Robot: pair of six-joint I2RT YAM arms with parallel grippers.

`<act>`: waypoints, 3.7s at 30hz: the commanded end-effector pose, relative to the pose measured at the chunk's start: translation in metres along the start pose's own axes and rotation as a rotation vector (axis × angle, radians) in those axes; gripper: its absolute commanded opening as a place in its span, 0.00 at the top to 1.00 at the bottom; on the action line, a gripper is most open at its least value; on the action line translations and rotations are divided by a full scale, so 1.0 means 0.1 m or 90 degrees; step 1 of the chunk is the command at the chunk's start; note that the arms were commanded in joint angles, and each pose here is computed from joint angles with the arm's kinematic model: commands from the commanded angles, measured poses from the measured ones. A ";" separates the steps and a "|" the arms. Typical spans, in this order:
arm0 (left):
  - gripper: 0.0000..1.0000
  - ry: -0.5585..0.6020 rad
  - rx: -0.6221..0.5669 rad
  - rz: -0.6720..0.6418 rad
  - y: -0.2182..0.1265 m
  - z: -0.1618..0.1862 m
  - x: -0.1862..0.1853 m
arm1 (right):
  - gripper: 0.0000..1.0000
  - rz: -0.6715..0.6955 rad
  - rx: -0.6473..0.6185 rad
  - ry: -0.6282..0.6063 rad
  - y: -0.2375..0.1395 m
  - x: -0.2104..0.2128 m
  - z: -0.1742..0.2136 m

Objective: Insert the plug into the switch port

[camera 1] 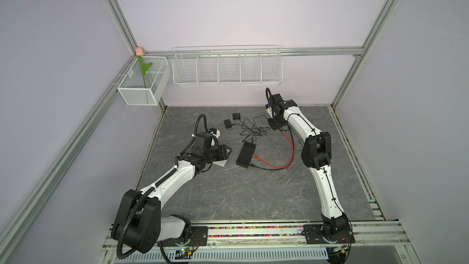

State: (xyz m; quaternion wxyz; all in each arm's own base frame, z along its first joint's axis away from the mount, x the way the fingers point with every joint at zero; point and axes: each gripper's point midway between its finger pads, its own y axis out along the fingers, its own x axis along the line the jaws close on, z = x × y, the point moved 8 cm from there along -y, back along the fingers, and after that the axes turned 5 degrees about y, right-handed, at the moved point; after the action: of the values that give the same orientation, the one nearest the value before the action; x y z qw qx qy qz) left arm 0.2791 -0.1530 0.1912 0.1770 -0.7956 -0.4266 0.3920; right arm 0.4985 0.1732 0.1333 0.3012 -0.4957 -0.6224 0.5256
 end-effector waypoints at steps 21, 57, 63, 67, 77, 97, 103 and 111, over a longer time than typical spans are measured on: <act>0.52 0.008 -0.042 -0.019 -0.17 -0.01 0.02 | 0.68 -0.092 -0.008 0.120 0.05 -0.37 -0.04; 0.52 0.006 -0.051 -0.020 -0.23 -0.01 0.02 | 0.87 -0.116 -0.057 0.054 0.18 -0.18 -0.27; 0.52 0.008 -0.058 -0.021 -0.28 0.00 0.01 | 0.81 -0.113 -0.056 0.049 0.13 -0.17 -0.26; 0.52 0.008 -0.060 -0.020 -0.29 0.00 0.01 | 0.90 -0.105 -0.049 0.045 0.13 -0.18 -0.24; 0.52 0.007 -0.065 -0.023 -0.33 -0.01 0.01 | 0.94 -0.085 -0.078 0.051 -0.02 -0.22 -0.31; 0.52 -0.011 -0.107 -0.060 -0.53 0.01 0.10 | 0.93 -0.300 -0.044 0.208 -0.74 0.38 -0.13; 0.51 -0.054 -0.124 -0.083 -0.60 0.09 0.28 | 0.93 -0.343 -0.049 0.225 -1.00 0.86 0.08; 0.46 -0.032 -0.148 0.098 -0.63 0.16 0.06 | 0.93 -0.429 -0.128 0.247 -1.25 1.48 0.53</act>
State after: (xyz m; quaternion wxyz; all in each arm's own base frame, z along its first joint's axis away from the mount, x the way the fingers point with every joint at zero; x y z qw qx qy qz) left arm 0.2387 -0.1017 0.2026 0.0901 -0.7869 -0.4782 0.3796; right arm 0.3647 0.2867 0.2049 0.4991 -0.3850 -0.7099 0.3143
